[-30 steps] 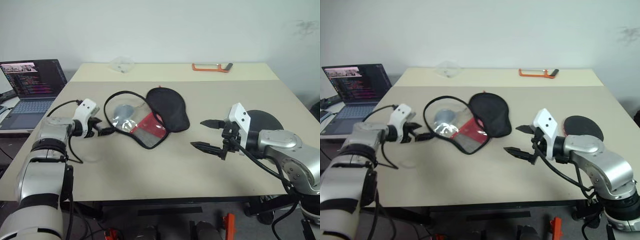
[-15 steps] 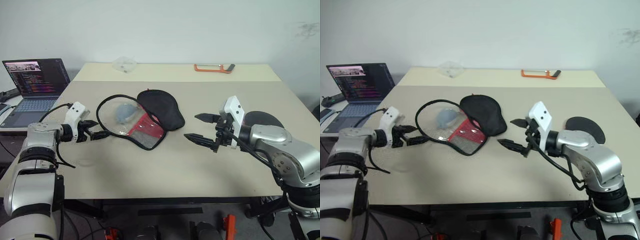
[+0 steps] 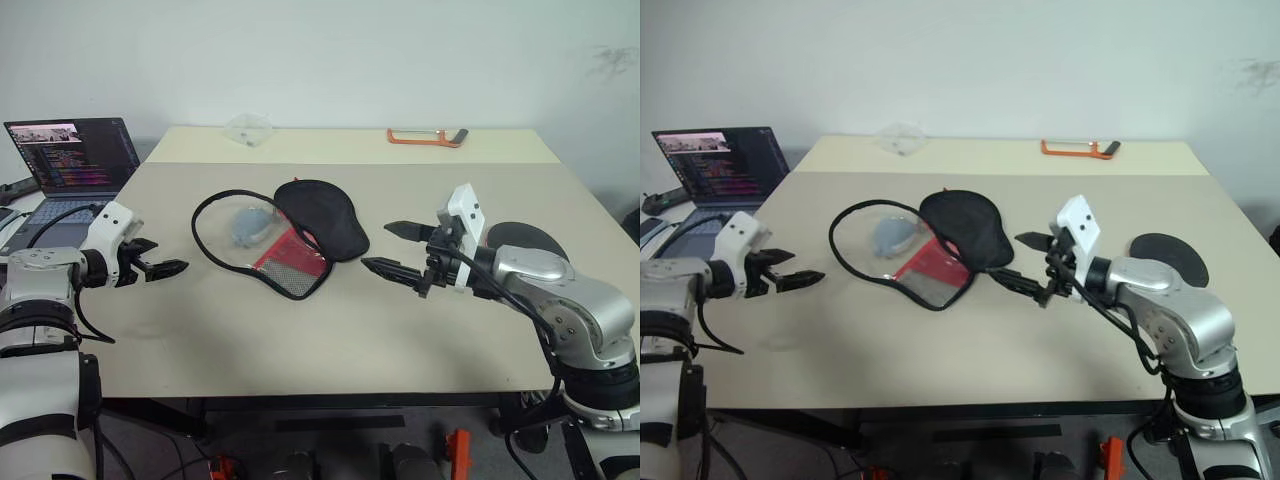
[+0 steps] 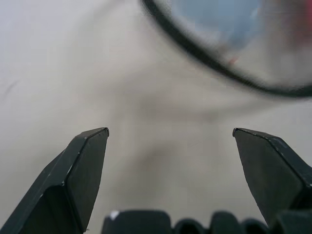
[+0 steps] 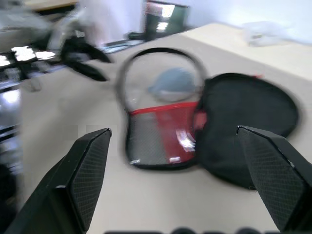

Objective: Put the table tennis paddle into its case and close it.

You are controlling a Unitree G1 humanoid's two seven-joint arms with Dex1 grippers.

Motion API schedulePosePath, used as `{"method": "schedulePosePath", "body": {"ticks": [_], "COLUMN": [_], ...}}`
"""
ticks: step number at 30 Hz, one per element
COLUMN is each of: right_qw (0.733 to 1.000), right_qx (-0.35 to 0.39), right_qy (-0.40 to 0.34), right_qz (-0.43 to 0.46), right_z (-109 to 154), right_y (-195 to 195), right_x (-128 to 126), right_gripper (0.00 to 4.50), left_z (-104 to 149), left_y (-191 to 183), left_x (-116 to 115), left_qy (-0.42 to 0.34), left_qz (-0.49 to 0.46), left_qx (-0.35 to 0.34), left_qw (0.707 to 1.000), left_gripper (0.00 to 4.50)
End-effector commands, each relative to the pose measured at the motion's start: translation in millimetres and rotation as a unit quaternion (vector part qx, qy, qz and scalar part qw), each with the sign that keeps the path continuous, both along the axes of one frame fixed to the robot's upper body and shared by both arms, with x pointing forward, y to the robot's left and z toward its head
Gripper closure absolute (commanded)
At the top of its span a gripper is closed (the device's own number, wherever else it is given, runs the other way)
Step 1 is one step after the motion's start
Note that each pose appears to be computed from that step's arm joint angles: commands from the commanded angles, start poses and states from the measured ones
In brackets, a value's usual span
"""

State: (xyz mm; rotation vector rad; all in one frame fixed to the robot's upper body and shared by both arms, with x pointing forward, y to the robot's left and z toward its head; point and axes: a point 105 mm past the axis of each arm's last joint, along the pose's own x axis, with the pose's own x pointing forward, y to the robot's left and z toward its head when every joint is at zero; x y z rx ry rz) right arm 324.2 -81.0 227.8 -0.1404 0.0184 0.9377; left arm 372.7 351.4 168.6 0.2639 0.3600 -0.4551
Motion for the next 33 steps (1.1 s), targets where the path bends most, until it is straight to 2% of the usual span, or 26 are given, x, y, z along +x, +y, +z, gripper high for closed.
{"method": "schedulePosePath", "body": {"ticks": [1,3,7,11,19,27,33], "right_qw": [0.996,0.993,0.985,0.978,0.97,0.968,0.967], "right_qx": [0.013,0.02,0.038,0.043,0.057,0.032,0.0], "right_qy": [-0.026,-0.015,0.015,0.043,0.075,0.096,0.103], "right_qz": [-0.078,-0.114,-0.165,-0.199,-0.223,-0.229,-0.232], "right_z": [11,7,-3,-23,-51,-82,-107], "right_y": [-12,-15,-11,5,40,55,61], "right_x": [26,41,66,91,122,132,129], "right_gripper": [0.0,0.0,0.0,0.0,0.0,0.0,0.0], "left_z": [61,82,95,88,65,50,51], "left_y": [-9,-19,-37,-58,-95,-119,-134], "left_x": [6,7,11,17,23,21,14], "left_qy": [-0.107,-0.134,-0.143,-0.125,-0.091,-0.07,-0.064], "left_qz": [-0.021,-0.046,-0.082,-0.115,-0.171,-0.203,-0.241], "left_qx": [-0.122,-0.169,-0.182,-0.151,-0.126,-0.124,-0.135], "left_qw": [0.987,0.975,0.969,0.974,0.973,0.969,0.959], "left_gripper": [0.05,0.05,0.05,0.05,0.05,0.05,0.05]}}
